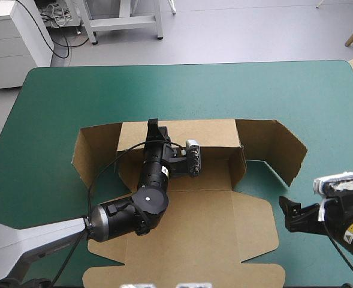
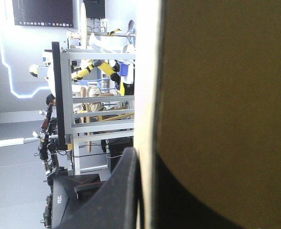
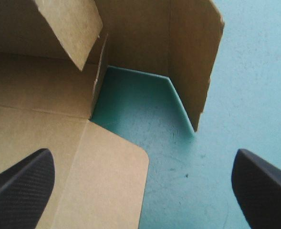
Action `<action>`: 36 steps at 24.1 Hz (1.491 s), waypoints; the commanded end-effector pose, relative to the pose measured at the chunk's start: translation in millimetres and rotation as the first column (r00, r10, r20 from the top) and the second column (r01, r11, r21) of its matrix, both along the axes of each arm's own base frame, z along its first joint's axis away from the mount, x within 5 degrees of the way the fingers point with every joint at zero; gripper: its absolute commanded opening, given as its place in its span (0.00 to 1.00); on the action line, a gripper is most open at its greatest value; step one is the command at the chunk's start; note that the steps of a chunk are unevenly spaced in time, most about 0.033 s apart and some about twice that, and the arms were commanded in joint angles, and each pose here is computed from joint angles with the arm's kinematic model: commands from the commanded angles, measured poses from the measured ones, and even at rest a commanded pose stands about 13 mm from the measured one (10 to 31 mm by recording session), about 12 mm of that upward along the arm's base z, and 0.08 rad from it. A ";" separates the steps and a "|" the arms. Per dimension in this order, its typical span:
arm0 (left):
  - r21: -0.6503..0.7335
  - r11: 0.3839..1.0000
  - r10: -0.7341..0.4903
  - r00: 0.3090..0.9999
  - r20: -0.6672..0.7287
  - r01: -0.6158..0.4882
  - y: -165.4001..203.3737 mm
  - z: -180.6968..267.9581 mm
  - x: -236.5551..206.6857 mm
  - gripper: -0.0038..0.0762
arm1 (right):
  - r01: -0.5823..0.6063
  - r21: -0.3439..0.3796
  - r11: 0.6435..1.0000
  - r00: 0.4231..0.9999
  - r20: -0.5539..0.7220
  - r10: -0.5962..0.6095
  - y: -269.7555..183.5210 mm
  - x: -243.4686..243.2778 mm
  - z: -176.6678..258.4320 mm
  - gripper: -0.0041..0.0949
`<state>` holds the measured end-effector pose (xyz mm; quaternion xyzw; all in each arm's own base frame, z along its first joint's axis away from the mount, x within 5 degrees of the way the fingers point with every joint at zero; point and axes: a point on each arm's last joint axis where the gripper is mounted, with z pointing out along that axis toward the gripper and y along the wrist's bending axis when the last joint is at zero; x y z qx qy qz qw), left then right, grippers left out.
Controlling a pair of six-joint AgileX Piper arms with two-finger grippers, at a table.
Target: Fold the box
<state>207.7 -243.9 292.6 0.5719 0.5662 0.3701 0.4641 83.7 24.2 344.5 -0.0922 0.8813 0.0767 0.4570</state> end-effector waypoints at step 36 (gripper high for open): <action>-0.046 0.999 0.021 0.998 0.059 -0.018 4.3 19.7 -3.0 0.04 | 0.042 0.121 0.992 0.908 -0.418 0.013 16.0 271.0 36.5 0.98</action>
